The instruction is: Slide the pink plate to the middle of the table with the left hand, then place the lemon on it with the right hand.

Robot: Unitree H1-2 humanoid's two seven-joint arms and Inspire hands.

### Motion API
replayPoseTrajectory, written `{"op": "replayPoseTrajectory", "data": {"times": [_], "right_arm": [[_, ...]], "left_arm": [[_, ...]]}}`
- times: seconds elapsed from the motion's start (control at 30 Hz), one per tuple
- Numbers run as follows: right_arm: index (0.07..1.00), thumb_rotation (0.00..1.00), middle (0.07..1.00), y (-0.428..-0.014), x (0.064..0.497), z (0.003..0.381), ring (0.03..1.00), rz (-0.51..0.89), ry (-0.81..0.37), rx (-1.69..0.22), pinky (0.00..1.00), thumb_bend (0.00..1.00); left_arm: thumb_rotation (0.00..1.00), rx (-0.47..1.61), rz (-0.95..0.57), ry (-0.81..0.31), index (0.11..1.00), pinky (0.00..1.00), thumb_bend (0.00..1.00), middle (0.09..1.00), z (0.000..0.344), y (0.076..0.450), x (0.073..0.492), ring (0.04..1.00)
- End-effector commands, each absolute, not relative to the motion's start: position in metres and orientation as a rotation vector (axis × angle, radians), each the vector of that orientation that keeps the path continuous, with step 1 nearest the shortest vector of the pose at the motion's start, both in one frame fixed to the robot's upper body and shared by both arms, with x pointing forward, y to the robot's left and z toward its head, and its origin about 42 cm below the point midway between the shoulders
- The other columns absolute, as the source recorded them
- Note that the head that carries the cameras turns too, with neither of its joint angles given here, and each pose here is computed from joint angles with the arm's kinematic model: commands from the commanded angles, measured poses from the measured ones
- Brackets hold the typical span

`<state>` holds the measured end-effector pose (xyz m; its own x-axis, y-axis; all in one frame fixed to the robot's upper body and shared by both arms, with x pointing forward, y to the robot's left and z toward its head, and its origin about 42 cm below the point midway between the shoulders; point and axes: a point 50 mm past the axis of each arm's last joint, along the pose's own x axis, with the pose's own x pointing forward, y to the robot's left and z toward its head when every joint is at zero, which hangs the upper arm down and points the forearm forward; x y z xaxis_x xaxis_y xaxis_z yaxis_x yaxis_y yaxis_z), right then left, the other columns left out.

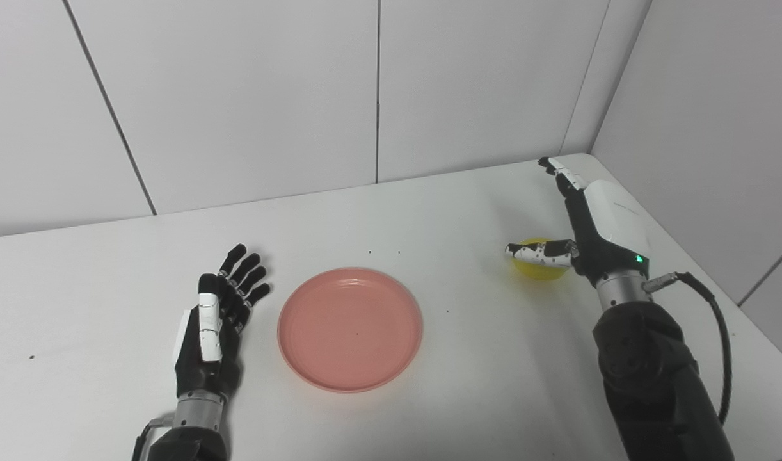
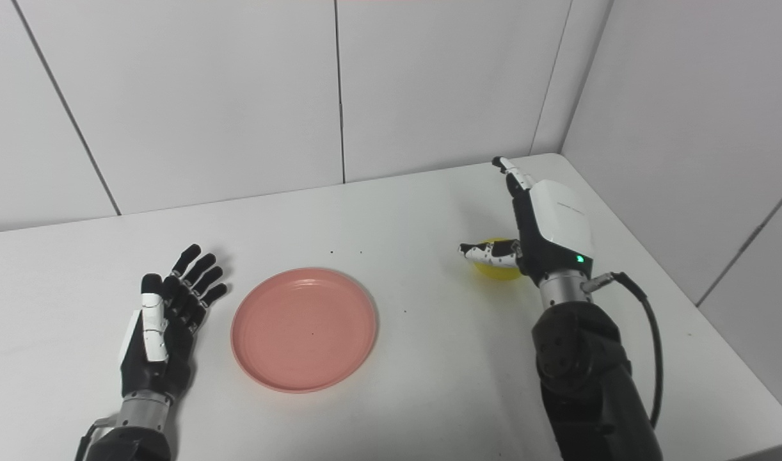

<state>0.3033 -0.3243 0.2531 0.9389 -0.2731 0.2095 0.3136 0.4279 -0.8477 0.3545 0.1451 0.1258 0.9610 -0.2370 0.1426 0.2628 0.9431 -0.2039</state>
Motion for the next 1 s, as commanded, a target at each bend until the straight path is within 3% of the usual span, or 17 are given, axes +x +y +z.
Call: {"op": "replayPoseTrajectory", "data": {"times": [0.0,0.3,0.73,0.97], "right_arm": [[0.881,0.17,0.869,-0.334,0.313,0.269,0.825,-0.404,-0.061,-1.099,0.72,0.92],[0.880,0.16,0.873,-0.346,0.327,0.250,0.849,-0.404,0.044,-1.064,0.74,0.93],[0.868,0.18,0.867,-0.354,0.338,0.226,0.817,-0.373,0.112,-1.070,0.71,0.93],[0.840,0.10,0.838,-0.354,0.342,0.215,0.774,-0.371,0.135,-1.076,0.68,0.91]], "left_arm": [[1.00,-0.217,-0.248,-0.111,0.867,0.84,0.80,0.875,0.115,0.152,0.351,0.872],[0.98,-0.234,-0.227,-0.099,0.837,0.82,0.80,0.849,0.112,0.156,0.353,0.845],[1.00,-0.228,-0.240,-0.100,0.846,0.82,0.79,0.856,0.111,0.157,0.350,0.853],[0.98,-0.231,-0.234,-0.104,0.844,0.81,0.79,0.852,0.114,0.156,0.349,0.847]]}}
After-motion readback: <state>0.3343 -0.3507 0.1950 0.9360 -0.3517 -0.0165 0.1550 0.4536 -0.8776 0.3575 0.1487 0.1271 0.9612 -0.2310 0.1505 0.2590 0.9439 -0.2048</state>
